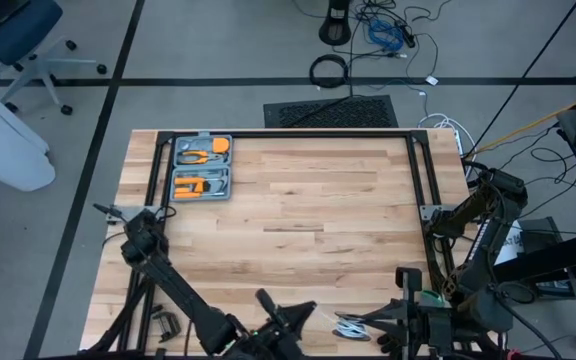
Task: Coil cords
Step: Coil the white wire on the spool
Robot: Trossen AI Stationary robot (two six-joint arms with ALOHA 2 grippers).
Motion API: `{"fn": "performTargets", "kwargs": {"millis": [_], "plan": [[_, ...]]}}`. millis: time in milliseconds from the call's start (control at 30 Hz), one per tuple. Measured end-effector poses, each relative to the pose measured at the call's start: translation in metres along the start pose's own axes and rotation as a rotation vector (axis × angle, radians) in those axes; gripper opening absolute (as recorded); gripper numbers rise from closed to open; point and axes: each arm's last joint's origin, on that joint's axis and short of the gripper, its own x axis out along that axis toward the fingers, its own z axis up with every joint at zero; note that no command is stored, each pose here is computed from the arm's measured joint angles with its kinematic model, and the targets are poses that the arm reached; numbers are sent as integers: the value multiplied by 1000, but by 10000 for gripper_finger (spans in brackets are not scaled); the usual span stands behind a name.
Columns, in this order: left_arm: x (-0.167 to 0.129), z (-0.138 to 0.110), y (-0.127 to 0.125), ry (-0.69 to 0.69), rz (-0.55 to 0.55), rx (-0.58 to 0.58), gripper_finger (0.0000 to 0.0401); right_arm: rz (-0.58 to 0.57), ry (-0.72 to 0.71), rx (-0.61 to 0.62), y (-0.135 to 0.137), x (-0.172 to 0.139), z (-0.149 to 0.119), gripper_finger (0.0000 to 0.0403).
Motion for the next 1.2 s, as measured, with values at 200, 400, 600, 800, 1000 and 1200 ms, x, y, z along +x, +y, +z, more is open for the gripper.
{"fn": "performTargets", "kwargs": {"millis": [200, 400, 600, 800, 1000, 1200], "plan": [[-29, 20, 22, -8, 20, -22, 1, 0, 2, -2, 0, 0, 0, 0], [-59, 40, 58, 6, 75, -19, 0, 54, -1, 22, 3, 0, -3, 0], [-84, 51, 78, -20, 31, -59, 0, 53, 11, 20, 3, 3, -6, 0], [-94, 56, 85, -30, 14, -82, 0, 47, 58, -56, 1, 9, -15, 0], [-96, 57, 82, -55, -55, -130, 0, 31, 102, -133, -3, 18, -24, 0], [-86, 59, 84, -53, -58, -272, 0, 29, 145, -170, -4, 23, -33, 0]]}}
